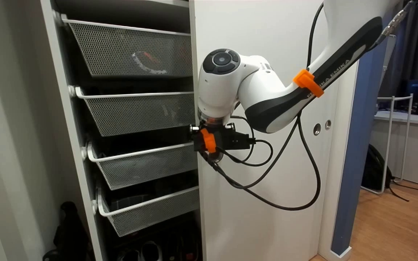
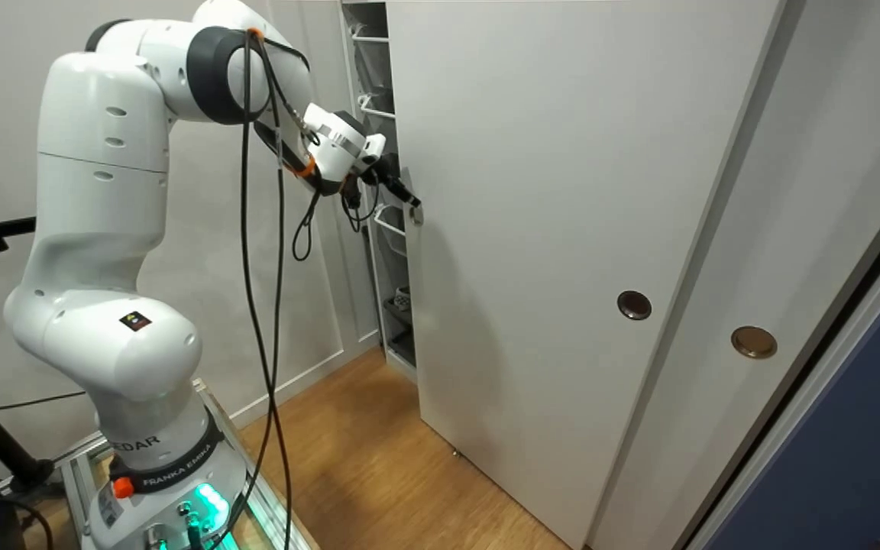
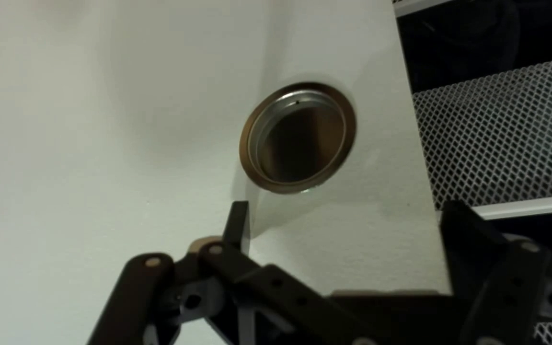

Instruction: Slide the white door to the right

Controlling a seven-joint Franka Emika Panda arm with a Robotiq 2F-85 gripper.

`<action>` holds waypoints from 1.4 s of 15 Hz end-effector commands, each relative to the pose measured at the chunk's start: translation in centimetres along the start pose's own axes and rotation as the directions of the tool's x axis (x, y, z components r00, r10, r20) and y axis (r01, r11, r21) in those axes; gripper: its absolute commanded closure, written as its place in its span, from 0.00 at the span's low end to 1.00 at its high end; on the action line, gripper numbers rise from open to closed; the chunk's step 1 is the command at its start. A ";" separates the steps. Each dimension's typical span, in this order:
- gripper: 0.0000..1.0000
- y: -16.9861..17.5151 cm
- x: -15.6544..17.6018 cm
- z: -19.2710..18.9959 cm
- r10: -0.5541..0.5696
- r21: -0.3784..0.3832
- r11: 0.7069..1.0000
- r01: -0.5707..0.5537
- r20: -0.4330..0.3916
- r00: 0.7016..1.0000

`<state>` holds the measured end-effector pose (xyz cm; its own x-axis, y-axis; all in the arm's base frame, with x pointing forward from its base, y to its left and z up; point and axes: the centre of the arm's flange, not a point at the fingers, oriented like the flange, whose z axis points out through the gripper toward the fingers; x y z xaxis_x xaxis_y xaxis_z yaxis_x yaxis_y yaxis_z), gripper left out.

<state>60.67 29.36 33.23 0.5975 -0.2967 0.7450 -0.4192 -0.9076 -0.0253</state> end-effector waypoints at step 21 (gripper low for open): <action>0.00 15.4 3.8 2.6 -0.231 0.059 0.972 0.228 0.056 0.971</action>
<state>59.39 14.35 33.22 0.7022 -0.1359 0.6989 -0.2393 -0.9696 0.0519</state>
